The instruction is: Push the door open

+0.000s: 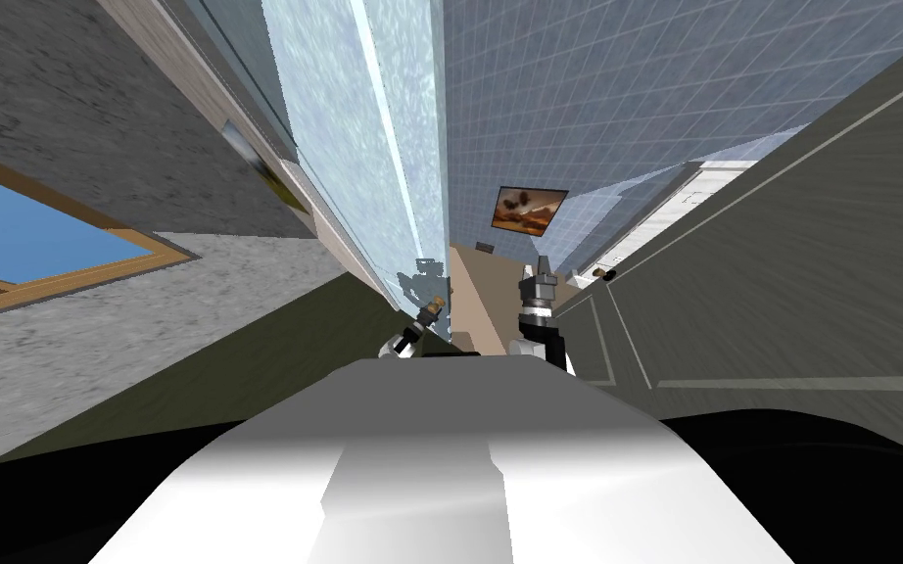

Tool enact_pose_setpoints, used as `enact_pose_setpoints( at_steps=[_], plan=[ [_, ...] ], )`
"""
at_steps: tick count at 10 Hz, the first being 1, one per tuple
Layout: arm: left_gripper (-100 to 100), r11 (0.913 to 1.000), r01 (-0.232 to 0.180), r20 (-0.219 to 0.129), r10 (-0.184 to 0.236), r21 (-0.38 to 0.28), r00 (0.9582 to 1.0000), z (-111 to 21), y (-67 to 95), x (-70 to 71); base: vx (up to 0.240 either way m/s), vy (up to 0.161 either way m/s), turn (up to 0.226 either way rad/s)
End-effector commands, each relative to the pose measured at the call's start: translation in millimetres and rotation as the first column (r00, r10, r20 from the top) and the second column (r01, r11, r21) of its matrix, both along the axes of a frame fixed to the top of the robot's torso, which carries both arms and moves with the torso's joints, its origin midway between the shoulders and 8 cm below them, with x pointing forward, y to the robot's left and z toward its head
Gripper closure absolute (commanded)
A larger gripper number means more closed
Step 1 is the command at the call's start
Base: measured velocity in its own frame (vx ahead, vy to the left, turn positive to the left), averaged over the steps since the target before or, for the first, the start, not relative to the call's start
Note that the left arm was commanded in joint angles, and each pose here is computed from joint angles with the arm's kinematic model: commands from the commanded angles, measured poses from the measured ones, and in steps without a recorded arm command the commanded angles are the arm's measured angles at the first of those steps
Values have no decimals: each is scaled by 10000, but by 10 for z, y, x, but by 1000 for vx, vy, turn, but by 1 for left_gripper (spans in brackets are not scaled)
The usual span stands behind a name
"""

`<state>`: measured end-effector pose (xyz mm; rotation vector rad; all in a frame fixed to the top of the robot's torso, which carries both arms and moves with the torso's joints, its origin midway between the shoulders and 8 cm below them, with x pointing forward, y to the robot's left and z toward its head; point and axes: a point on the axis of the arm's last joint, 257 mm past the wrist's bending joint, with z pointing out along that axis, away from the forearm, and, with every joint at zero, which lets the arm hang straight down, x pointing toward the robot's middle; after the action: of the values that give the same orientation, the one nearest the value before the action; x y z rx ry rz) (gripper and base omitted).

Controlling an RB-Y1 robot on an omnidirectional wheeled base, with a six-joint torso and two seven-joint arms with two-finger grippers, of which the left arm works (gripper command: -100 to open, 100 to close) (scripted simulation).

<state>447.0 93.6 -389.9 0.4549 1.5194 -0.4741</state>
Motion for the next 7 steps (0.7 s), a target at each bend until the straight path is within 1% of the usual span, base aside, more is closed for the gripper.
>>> enact_pose_setpoints(
  at_steps=[1, 2, 4, 7],
  plan=[
    [100, 10000, -12, -30, 12, 6, 10000, -18, 18, -20, 0, 0, 0],
    [100, 9994, -85, -200, 78, -345, 9998, 7, 18, 10, 17, -11, -28],
    [100, 9978, -163, -370, 139, -639, 9992, 12, 34, 20, 18, -12, -15],
    [100, 9895, -388, -805, 277, -1392, 9964, 28, 75, 44, 18, -13, -18]
  ],
)
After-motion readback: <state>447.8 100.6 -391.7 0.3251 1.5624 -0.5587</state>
